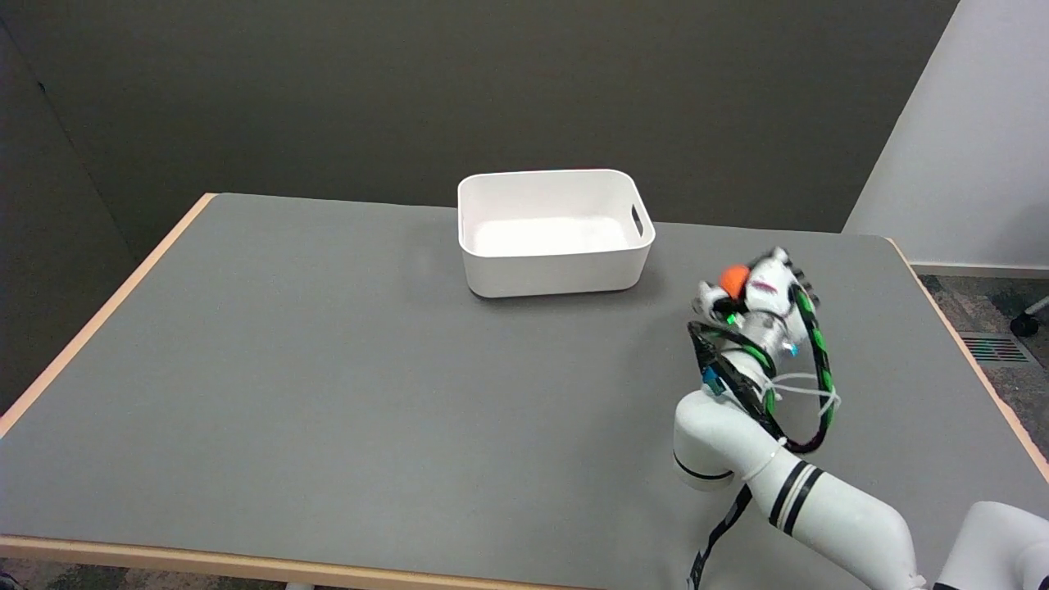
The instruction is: Pick up mango.
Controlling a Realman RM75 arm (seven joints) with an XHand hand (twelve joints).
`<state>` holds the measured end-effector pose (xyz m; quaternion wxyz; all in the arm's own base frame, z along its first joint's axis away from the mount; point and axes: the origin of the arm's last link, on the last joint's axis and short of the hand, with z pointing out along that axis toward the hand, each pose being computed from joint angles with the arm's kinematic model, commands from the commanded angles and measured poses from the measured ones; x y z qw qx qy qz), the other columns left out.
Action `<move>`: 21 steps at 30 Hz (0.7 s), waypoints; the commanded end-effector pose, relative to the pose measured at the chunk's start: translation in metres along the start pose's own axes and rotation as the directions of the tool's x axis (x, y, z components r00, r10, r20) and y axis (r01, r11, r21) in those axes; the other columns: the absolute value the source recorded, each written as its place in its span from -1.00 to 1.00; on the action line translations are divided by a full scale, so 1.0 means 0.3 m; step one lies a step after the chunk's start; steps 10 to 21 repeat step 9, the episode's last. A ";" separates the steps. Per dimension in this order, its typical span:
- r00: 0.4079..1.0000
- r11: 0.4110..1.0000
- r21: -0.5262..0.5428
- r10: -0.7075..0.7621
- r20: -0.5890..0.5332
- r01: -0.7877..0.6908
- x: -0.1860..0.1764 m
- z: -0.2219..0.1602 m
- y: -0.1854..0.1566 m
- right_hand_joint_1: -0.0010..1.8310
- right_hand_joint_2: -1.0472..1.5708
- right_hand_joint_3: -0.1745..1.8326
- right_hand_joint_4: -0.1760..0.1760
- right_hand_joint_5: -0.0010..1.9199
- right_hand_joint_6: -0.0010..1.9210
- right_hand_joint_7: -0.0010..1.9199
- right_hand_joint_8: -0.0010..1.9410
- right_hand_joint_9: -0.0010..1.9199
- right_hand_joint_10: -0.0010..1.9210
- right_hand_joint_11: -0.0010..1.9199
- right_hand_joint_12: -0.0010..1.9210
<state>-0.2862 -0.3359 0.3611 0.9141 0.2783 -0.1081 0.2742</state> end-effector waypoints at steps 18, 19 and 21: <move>0.769 0.400 0.659 0.266 0.582 -0.637 0.154 -0.288 -0.773 0.23 0.72 -0.48 -1.00 -0.45 0.75 -0.39 0.77 -0.13 1.00 0.01 1.00; 0.769 0.400 0.659 0.266 0.582 -0.637 0.154 -0.288 -0.773 0.23 0.72 -0.48 -1.00 -0.45 0.75 -0.39 0.77 -0.13 1.00 0.01 1.00; 0.769 0.400 0.659 0.266 0.582 -0.637 0.154 -0.288 -0.773 0.23 0.72 -0.48 -1.00 -0.45 0.75 -0.39 0.77 -0.13 1.00 0.01 1.00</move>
